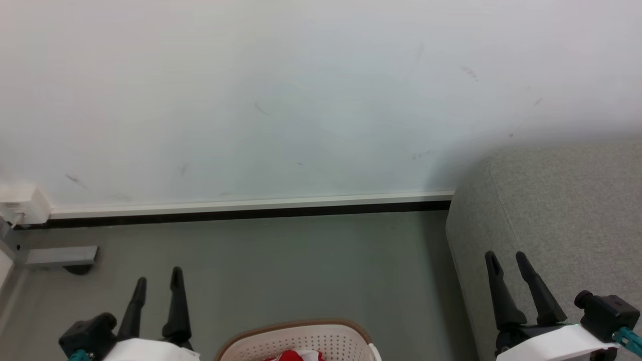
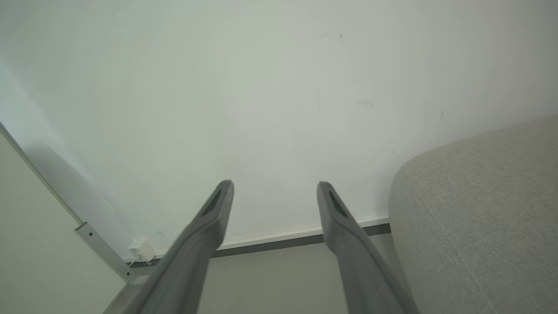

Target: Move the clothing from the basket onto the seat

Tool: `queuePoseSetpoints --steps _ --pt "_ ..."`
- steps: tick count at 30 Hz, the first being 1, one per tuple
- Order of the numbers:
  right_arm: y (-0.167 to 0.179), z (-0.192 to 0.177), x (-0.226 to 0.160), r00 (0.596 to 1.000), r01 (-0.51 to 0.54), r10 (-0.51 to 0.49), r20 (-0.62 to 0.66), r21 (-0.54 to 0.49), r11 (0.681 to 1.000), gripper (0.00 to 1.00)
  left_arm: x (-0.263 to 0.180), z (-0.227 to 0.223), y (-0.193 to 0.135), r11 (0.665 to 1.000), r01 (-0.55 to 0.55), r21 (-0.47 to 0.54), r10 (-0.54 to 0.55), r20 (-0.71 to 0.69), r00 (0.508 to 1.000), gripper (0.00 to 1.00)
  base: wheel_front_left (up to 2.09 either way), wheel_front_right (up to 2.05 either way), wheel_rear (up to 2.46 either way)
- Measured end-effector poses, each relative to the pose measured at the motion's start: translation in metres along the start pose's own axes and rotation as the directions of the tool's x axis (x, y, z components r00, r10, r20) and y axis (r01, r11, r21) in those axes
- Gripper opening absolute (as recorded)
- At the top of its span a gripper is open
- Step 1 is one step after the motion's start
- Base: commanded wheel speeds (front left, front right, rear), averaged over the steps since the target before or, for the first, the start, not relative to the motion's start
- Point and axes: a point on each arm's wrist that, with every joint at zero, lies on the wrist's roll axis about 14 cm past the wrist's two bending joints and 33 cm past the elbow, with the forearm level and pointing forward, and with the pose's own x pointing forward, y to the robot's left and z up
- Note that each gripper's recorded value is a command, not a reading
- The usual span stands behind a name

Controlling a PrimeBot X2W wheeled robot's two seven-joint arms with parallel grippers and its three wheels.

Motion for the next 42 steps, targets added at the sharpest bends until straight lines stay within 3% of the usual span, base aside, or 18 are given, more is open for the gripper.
queuePoseSetpoints --steps 19,42 --pt "0.006 -0.003 -0.001 0.999 -0.034 0.035 0.003 -0.149 0.988 1.0 -0.002 0.003 -0.003 0.987 0.014 0.16 -0.019 0.03 0.999 1.0 0.0 0.0 0.0" --pt "0.022 0.0 0.0 0.995 -0.093 0.102 0.019 -0.277 0.956 1.0 -0.004 0.012 -0.009 0.947 0.034 0.318 -0.063 0.081 0.995 1.0 0.0 0.0 0.0"
